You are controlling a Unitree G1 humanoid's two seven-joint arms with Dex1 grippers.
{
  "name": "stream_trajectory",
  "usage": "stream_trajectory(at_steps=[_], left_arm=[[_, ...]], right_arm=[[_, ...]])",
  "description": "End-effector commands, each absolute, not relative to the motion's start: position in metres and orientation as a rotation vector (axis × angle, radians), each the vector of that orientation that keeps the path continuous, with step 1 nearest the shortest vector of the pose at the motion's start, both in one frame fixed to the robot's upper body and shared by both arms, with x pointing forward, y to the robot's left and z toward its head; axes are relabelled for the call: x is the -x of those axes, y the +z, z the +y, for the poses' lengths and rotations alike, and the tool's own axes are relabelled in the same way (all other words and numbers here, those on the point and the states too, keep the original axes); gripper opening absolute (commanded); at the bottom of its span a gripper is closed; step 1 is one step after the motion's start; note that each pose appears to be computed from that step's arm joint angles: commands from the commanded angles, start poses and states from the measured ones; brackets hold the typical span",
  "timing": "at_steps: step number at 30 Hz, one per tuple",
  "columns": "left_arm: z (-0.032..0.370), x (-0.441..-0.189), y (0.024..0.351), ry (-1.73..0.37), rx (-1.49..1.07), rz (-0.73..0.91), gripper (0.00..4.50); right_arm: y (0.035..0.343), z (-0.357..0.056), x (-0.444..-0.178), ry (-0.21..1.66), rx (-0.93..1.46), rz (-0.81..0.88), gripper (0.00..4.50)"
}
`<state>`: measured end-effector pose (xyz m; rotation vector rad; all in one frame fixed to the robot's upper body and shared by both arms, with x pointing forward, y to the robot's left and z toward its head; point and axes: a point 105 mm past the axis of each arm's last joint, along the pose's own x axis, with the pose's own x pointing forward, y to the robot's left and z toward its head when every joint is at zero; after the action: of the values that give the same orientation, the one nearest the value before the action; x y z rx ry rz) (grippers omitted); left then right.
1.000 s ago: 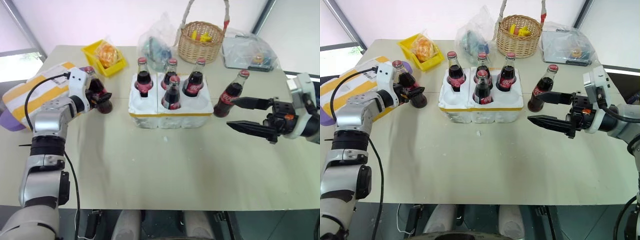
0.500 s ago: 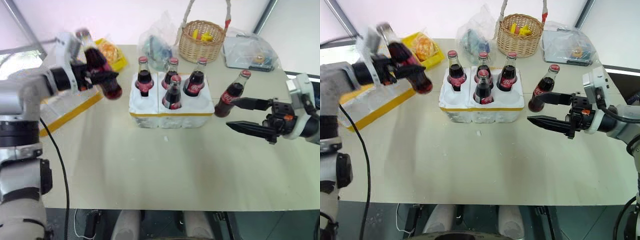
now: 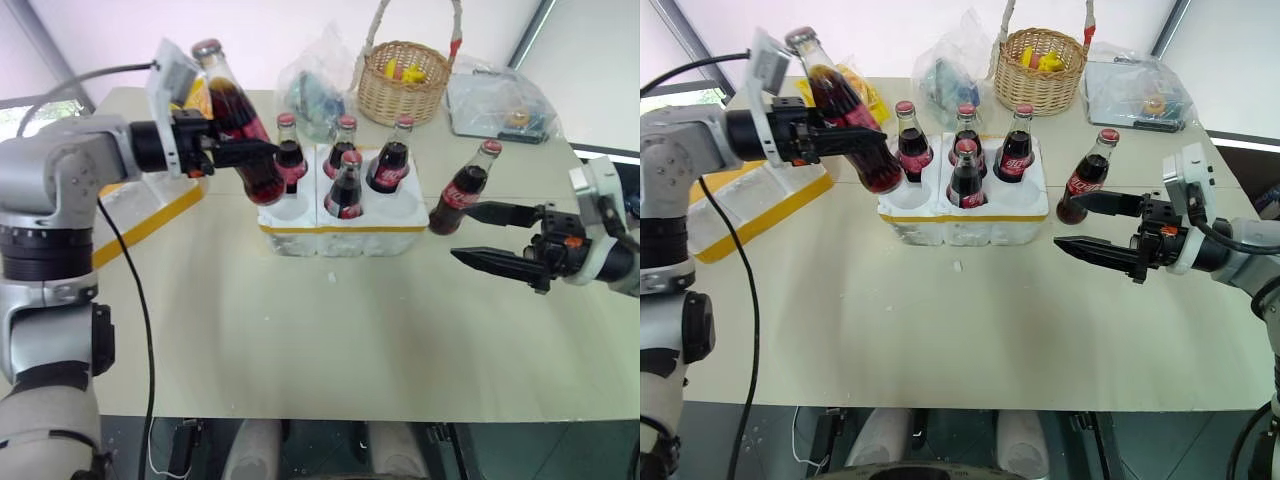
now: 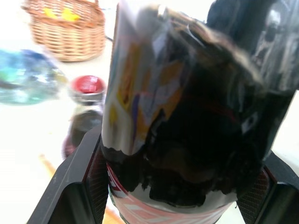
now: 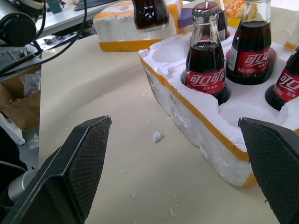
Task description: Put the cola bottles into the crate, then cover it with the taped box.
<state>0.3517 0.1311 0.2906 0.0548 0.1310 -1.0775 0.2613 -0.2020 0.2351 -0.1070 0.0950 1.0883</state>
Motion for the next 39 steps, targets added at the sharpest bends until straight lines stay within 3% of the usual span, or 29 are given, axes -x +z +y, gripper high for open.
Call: stream_trajectory(at_steps=[1, 11, 25, 39], left_arm=[[0.117, -0.344, 0.305, -1.123, -0.134, 0.035, 2.81], [0.111, -0.357, 0.272, -1.105, -0.316, 0.061, 2.81], [0.119, -0.385, 0.278, -1.01, -0.236, 0.0, 2.81], [0.1, -0.367, 0.234, -1.13, -0.285, 0.12, 2.81]], right_arm=[[0.248, -0.2, -0.256, 1.094, 0.132, 0.032, 4.5], [0.249, -0.2, -0.255, 1.092, 0.134, 0.024, 4.5], [0.249, -0.198, -0.254, 1.083, 0.125, 0.021, 4.5], [0.248, -0.197, -0.255, 1.078, 0.119, 0.019, 4.5]])
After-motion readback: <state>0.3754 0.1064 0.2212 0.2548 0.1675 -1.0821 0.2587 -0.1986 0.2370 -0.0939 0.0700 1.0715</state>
